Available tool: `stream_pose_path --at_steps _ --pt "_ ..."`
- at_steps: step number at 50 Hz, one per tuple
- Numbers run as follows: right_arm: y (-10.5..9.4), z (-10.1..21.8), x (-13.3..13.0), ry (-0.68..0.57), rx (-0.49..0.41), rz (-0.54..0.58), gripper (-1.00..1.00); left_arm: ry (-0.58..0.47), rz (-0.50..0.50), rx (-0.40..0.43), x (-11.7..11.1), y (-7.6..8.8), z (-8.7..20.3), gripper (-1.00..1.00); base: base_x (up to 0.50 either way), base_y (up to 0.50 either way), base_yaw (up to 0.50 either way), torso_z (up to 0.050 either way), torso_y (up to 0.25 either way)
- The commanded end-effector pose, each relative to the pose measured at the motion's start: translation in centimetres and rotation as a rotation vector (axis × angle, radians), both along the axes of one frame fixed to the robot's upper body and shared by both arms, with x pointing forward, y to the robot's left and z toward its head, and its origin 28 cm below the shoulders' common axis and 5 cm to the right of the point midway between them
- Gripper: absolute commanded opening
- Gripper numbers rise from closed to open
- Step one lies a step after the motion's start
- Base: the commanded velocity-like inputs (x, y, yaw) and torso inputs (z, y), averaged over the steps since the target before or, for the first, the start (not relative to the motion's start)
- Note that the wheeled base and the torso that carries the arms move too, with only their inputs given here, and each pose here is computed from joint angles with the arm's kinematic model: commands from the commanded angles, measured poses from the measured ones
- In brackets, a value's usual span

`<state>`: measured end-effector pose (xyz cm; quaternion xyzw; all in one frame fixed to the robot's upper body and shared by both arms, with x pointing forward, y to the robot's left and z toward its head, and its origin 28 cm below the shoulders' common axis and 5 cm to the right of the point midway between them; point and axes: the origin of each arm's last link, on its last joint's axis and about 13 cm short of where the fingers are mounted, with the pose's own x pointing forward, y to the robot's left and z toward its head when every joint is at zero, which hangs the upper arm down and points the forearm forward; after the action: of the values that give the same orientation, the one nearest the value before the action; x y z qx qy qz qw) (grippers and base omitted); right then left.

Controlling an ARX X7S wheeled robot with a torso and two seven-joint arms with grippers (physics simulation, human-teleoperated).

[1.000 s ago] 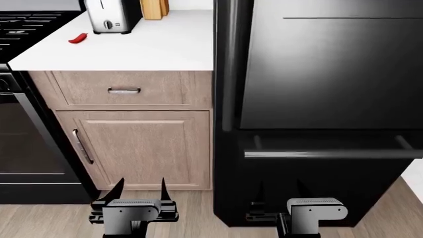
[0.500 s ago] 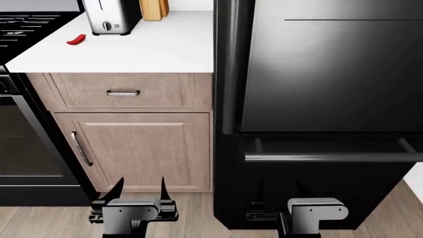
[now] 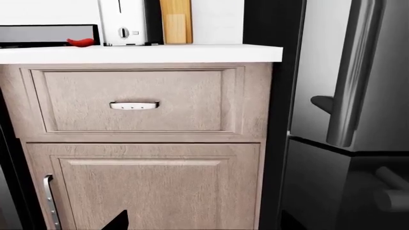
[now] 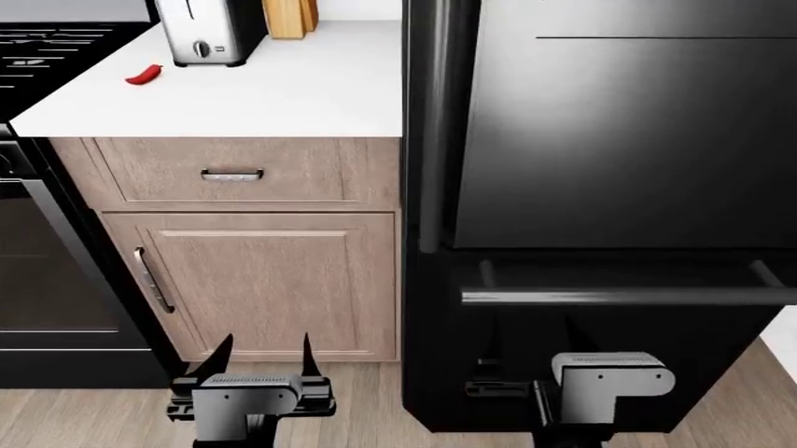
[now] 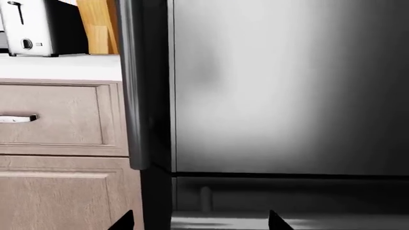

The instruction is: Open the fridge door

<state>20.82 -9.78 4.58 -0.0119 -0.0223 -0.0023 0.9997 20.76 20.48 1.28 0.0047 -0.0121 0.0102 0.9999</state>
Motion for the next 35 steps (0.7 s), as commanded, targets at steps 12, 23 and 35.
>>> stream_pose_path --at_steps 12,23,35 --pt "1.0 9.3 4.1 -0.042 -0.043 0.085 1.0 0.005 0.0 0.002 0.1 0.0 0.1 1.0 0.0 0.0 0.0 0.0 0.0" --pt "2.4 12.0 6.8 -0.022 -0.057 0.179 1.0 0.006 0.002 0.003 0.1 0.0 -0.1 1.0 0.0 0.0 0.0 0.0 0.0" --pt "3.6 14.5 9.8 -0.016 -0.041 0.228 1.0 0.007 0.004 0.003 0.1 -0.1 -0.1 1.0 0.0 0.0 0.0 0.0 0.0"
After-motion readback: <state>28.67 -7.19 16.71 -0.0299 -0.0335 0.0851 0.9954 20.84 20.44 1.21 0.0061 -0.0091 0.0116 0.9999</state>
